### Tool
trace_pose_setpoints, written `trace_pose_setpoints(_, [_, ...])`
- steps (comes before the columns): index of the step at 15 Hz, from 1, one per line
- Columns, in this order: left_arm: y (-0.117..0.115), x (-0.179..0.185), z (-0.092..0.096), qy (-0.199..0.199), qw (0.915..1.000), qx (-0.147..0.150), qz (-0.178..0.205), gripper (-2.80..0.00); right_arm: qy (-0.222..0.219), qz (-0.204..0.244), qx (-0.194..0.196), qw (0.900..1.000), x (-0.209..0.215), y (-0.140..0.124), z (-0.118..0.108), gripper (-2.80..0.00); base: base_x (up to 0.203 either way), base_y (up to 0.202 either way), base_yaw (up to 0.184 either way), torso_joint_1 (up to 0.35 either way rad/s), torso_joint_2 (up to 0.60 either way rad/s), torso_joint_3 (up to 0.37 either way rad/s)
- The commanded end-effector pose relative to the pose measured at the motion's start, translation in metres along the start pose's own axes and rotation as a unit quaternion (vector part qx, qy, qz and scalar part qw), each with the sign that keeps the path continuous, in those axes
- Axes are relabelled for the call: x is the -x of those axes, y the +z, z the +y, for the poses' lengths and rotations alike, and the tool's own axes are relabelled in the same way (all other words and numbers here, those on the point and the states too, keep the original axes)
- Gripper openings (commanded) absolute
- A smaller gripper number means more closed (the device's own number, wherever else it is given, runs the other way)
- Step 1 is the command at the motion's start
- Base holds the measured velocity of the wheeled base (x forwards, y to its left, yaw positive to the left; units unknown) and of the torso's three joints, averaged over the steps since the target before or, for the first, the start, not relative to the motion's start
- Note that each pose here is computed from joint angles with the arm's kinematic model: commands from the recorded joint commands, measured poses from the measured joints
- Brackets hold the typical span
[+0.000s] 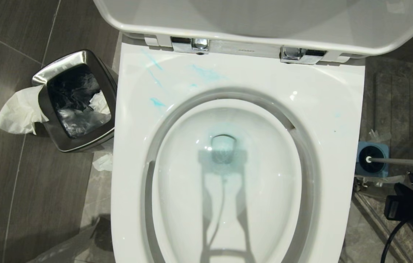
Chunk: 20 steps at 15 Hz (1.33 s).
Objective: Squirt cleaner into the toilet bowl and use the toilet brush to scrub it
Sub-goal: Scrub the toilet bowl
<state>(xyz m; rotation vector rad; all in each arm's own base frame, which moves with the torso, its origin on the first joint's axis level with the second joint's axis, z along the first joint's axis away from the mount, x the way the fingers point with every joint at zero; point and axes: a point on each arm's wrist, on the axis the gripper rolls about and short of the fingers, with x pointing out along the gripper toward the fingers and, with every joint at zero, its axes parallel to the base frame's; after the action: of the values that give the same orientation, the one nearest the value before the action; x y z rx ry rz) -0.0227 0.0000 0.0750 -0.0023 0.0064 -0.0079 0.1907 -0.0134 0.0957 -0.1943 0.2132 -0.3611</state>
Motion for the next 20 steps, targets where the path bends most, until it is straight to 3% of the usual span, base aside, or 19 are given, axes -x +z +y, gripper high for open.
trace_pose_setpoints(1, [0.0,0.0,0.0,0.0,1.0,0.0,0.001,-2.8,0.0,-0.007,-0.004,1.0,0.001,0.002,0.0,-2.8,0.0,0.0,0.0,0.0,0.0,0.0])
trace_pose_setpoints(6, [0.0,0.0,0.0,0.0,1.0,0.0,0.001,-2.8,0.003,-0.009,-0.005,1.0,0.002,0.002,0.001,-2.8,0.0,0.0,0.0,0.0,0.0,0.0])
trace_pose_setpoints(7, [0.0,0.0,0.0,0.0,1.0,0.0,0.001,-2.8,0.003,-0.009,-0.004,1.0,0.002,0.003,0.001,-2.04,0.0,0.0,0.0,0.0,0.0,0.0])
trace_pose_setpoints(8, [0.0,0.0,0.0,0.0,1.0,0.0,0.001,-2.8,0.003,-0.008,-0.003,1.0,0.001,0.002,0.001,0.0,0.0,0.0,0.0,0.0,0.0,0.0])
trace_pose_setpoints(14, [0.0,0.0,0.0,0.0,1.0,0.0,0.001,-2.8,0.0,-0.018,-0.01,1.0,0.003,0.006,-0.001,0.0,0.0,0.0,0.0,0.0,0.0,0.0])
trace_pose_setpoints(17, [0.0,0.0,0.0,0.0,1.0,0.0,0.001,-2.8,-0.001,-0.049,-0.031,0.998,0.003,0.017,-0.003,0.0,0.0,0.0,0.0,0.0,0.0,0.0])
trace_pose_setpoints(20, [0.0,0.0,0.0,0.0,1.0,0.0,0.001,-2.8,0.003,-0.055,-0.034,0.998,0.004,0.018,-0.013,0.0,0.0,0.0,0.0,0.0,0.0,0.0])
